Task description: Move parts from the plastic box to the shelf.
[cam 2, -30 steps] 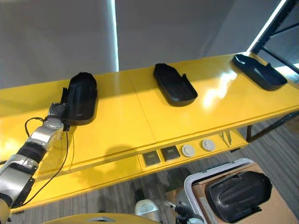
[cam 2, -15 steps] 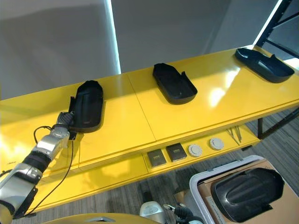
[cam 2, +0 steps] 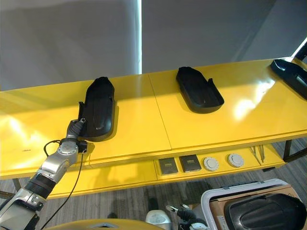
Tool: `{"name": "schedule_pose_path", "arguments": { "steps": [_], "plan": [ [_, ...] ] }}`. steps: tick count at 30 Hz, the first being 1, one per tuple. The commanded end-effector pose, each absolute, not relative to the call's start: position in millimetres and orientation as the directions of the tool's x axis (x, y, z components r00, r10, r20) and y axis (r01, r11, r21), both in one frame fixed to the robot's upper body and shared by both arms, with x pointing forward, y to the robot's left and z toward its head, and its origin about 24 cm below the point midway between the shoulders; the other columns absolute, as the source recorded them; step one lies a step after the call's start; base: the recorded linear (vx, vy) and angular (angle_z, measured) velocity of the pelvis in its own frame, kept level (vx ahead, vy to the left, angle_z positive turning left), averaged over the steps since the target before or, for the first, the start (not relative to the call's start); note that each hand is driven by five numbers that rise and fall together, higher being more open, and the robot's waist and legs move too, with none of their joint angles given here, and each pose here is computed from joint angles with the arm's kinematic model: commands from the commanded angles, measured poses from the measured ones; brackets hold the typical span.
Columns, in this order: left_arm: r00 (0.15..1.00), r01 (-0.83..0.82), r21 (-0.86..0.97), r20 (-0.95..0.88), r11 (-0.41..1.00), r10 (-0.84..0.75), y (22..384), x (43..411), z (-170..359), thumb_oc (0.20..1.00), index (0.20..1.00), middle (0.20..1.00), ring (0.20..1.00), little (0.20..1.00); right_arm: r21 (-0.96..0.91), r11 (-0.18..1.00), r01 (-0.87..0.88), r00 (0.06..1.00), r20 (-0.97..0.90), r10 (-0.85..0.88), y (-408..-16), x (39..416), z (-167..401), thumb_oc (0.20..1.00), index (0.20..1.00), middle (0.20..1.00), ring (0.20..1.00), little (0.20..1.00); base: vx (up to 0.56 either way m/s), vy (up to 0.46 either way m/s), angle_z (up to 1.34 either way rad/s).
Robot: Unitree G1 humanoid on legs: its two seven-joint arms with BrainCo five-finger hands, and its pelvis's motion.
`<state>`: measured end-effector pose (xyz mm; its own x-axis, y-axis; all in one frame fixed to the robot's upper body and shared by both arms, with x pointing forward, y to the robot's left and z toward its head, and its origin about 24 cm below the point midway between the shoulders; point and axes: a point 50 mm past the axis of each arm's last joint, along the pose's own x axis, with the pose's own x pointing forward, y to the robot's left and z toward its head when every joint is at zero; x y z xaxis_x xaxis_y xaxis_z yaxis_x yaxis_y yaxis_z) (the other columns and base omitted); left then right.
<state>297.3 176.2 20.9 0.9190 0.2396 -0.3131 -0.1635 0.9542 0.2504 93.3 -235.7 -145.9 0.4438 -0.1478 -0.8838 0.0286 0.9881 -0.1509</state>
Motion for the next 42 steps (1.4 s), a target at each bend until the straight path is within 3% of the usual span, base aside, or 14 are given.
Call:
{"name": "schedule_pose_path", "arguments": {
  "steps": [1, 3, 4, 5, 16, 28, 30, 33, 36, 39, 41, 42],
  "plan": [
    [0.813, -0.149, 0.328, -0.497, 0.933, 0.305, 187.2, 271.9, -27.5, 0.200, 0.200, 0.200, 0.200, 0.200, -0.128, 0.991, 0.031, 0.470, -0.874, -0.128, -227.4, 103.3, -144.3, 1.000, 1.000, 1.000, 1.000, 1.000, 0.00, 0.000, 0.00],
    [0.805, -0.150, 0.354, -0.498, 0.923, 0.322, 190.0, 271.2, -30.1, 0.200, 0.200, 0.200, 0.200, 0.200, -0.130, 0.991, 0.027, 0.468, -0.875, -0.128, -227.2, 103.3, -144.3, 1.000, 1.000, 1.000, 1.000, 1.000, 0.00, 0.000, 0.00],
    [0.800, -0.146, 0.366, -0.503, 0.919, 0.327, 192.0, 271.1, -31.4, 0.360, 0.360, 0.360, 0.360, 0.360, -0.134, 0.991, 0.025, 0.465, -0.876, -0.130, -227.0, 102.6, -144.4, 1.000, 1.000, 1.000, 1.000, 1.000, 0.00, 0.000, 0.00],
    [0.799, -0.144, 0.379, -0.501, 0.914, 0.333, 193.0, 271.5, -31.8, 1.000, 1.000, 1.000, 1.000, 1.000, -0.137, 0.990, 0.024, 0.465, -0.875, -0.132, -227.4, 102.8, -144.2, 1.000, 1.000, 1.000, 1.000, 1.000, 0.00, 0.000, 0.00],
    [0.806, -0.117, 0.396, -0.498, 0.911, 0.320, 192.5, 275.9, -29.4, 1.000, 1.000, 1.000, 1.000, 1.000, -0.153, 0.988, 0.005, 0.471, -0.871, -0.137, -232.4, 103.8, -142.3, 1.000, 1.000, 1.000, 1.000, 1.000, 0.00, 0.005, -0.01],
    [0.916, -0.257, 0.394, -0.193, 0.882, 0.353, 246.3, 275.9, 47.2, 1.000, 1.000, 1.000, 1.000, 1.000, -0.164, 0.984, 0.063, 0.498, -0.849, -0.174, -240.0, 109.2, -138.7, 1.000, 1.000, 1.000, 1.000, 1.000, -0.01, 0.019, 0.06],
    [0.959, -0.264, 0.318, -0.019, 0.911, 0.284, 252.4, 271.1, 78.8, 1.000, 1.000, 1.000, 1.000, 1.000, -0.162, 0.984, 0.072, 0.515, -0.839, -0.176, -236.9, 115.2, -136.2, 1.000, 1.000, 1.000, 1.000, 1.000, -0.03, 0.059, 0.21],
    [0.985, -0.105, 0.200, 0.155, 0.974, 0.075, 234.5, 269.9, 113.5, 1.000, 1.000, 1.000, 1.000, 1.000, -0.167, 0.984, 0.068, 0.523, -0.834, -0.177, -235.5, 115.9, -136.0, 1.000, 1.000, 1.000, 1.000, 1.000, -0.01, 0.028, 0.20],
    [0.959, 0.161, 0.066, 0.226, 0.985, -0.172, 206.5, 263.7, 131.7, 1.000, 1.000, 1.000, 1.000, 1.000, -0.166, 0.983, 0.079, 0.530, -0.828, -0.182, -234.4, 116.3, -136.7, 1.000, 1.000, 1.000, 1.000, 1.000, -0.01, 0.006, 0.03],
    [0.870, 0.445, -0.053, 0.265, 0.894, -0.417, 175.5, 253.1, 134.6, 1.000, 1.000, 1.000, 1.000, 1.000, -0.170, 0.982, 0.085, 0.531, -0.826, -0.189, -235.3, 117.2, -137.0, 1.000, 1.000, 1.000, 1.000, 1.000, 0.00, 0.000, 0.00],
    [0.764, 0.628, -0.103, 0.268, 0.771, -0.587, 154.6, 245.4, 131.4, 1.000, 1.000, 1.000, 1.000, 1.000, -0.177, 0.981, 0.078, 0.527, -0.828, -0.191, -236.8, 116.4, -137.5, 1.000, 1.000, 1.000, 1.000, 1.000, 0.00, 0.000, 0.00],
    [0.726, 0.677, -0.121, 0.274, 0.726, -0.631, 148.1, 242.9, 130.8, 0.539, 0.539, 0.539, 0.539, 0.539, -0.179, 0.981, 0.074, 0.525, -0.829, -0.191, -237.5, 116.0, -137.8, 1.000, 1.000, 1.000, 1.000, 1.000, -0.01, 0.021, -0.04]
  ]
}}
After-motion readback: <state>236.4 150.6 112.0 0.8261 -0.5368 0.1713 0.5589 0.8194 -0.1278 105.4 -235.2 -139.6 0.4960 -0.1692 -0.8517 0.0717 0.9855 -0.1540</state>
